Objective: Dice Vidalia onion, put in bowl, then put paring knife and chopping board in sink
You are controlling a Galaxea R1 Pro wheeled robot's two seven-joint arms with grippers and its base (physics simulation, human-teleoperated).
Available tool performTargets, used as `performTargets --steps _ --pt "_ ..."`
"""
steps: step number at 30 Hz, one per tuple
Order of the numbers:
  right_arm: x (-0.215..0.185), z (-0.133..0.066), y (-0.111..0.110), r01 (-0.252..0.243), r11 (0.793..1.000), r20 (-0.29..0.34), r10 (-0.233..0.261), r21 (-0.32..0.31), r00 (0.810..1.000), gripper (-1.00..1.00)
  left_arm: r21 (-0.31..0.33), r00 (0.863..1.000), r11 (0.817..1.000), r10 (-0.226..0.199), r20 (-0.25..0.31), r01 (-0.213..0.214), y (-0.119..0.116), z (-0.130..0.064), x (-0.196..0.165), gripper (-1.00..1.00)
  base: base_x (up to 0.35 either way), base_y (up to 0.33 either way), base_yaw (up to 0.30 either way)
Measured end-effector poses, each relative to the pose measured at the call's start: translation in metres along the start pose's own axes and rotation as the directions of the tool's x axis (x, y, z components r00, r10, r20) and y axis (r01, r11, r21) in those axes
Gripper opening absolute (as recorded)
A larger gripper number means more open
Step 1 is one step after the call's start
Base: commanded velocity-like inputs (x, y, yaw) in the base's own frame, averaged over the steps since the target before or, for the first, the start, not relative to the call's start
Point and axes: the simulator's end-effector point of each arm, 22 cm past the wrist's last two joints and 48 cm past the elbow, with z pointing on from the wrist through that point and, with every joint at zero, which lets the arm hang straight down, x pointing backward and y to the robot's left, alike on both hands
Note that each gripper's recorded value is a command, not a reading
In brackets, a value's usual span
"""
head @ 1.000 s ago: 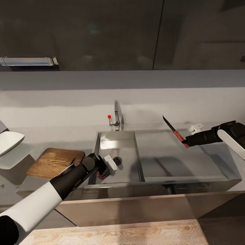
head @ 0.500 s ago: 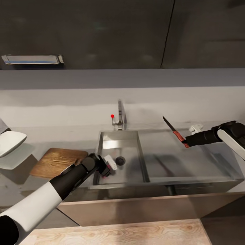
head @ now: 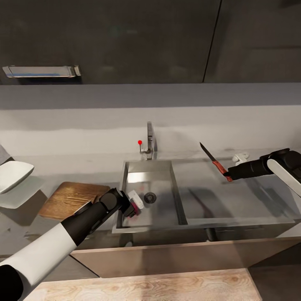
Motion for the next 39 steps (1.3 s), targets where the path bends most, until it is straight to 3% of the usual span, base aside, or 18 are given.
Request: performTargets --steps 39 --pt "0.0031 0.0054 -0.001 -0.003 1.0 -0.009 0.003 -0.002 1.0 -1.0 0.007 1.0 1.0 0.003 0.005 -0.003 -0.0027 0.0024 -0.0015 1.0 0.0 0.0 -0.013"
